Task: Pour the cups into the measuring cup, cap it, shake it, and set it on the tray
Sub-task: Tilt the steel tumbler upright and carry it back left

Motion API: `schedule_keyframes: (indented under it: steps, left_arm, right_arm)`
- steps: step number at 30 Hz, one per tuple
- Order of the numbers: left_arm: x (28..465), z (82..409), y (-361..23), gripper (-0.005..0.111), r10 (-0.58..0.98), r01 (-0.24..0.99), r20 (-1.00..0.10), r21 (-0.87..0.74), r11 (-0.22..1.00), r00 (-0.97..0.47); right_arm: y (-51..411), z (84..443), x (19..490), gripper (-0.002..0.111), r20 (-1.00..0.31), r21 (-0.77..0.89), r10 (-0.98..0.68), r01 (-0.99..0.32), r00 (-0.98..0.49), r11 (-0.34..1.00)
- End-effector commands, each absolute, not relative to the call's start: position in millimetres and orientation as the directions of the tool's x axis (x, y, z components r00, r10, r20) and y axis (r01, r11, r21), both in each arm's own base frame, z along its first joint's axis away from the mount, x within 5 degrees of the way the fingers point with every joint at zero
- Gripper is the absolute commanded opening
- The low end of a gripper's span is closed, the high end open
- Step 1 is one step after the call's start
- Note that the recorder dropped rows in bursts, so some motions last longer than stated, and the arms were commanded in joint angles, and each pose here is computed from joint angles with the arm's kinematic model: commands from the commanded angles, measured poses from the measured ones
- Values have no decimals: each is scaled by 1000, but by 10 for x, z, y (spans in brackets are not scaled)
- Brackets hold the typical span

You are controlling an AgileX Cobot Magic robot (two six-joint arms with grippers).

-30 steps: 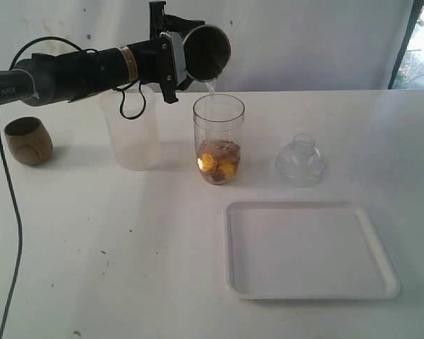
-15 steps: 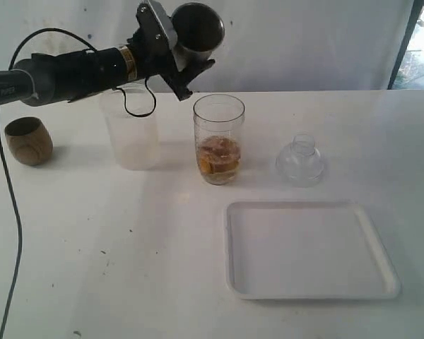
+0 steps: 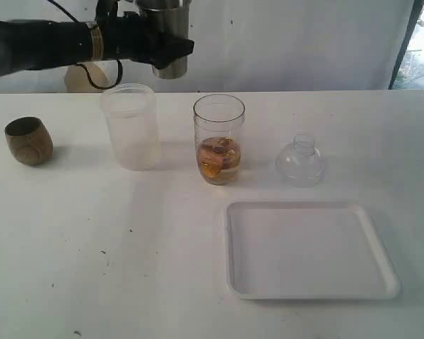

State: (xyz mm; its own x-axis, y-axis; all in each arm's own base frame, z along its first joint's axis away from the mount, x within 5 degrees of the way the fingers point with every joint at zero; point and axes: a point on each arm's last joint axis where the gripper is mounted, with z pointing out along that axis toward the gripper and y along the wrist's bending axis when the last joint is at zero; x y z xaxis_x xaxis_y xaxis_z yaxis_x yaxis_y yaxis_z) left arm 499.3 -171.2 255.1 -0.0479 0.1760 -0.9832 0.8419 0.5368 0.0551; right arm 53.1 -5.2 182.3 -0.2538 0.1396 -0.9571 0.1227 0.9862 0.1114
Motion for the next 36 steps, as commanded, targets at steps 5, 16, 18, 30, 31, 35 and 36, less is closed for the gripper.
schedule_keyframes:
  steps: [5, 16, 18, 30, 31, 35, 36]
  left_arm:
    - [4739, 3226, -1369, 0, 166, 837, -984, 31, 547, -72]
    - [4335, 3147, -685, 0, 99, 698, -994, 41, 715, -43]
    - [4246, 3106, -577, 0, 62, 663, -998, 28, 748, -27]
    - [3828, 2423, -353, 0, 78, 554, -991, 5, 833, -110]
    - [3789, 2356, -331, 0, 62, 526, -992, -7, 851, -114]
    - [3651, 2179, -297, 0, 36, 476, -995, -10, 879, -88]
    - [3619, 2146, -293, 0, 30, 470, -996, -13, 883, -84]
  right_arm:
    - [-52, 1816, 531, 0, -959, 113, 140, 121, -246, 986]
    - [-52, 1816, 531, 0, -959, 113, 140, 121, -246, 986]
    - [-52, 1816, 531, 0, -959, 113, 140, 121, -246, 986]
    - [-52, 1816, 531, 0, -959, 113, 140, 121, -246, 986]
    - [-52, 1816, 531, 0, -959, 113, 140, 121, -246, 986]
    - [-52, 1816, 531, 0, -959, 113, 140, 121, -246, 986]
    - [-52, 1816, 531, 0, -959, 113, 140, 121, -246, 986]
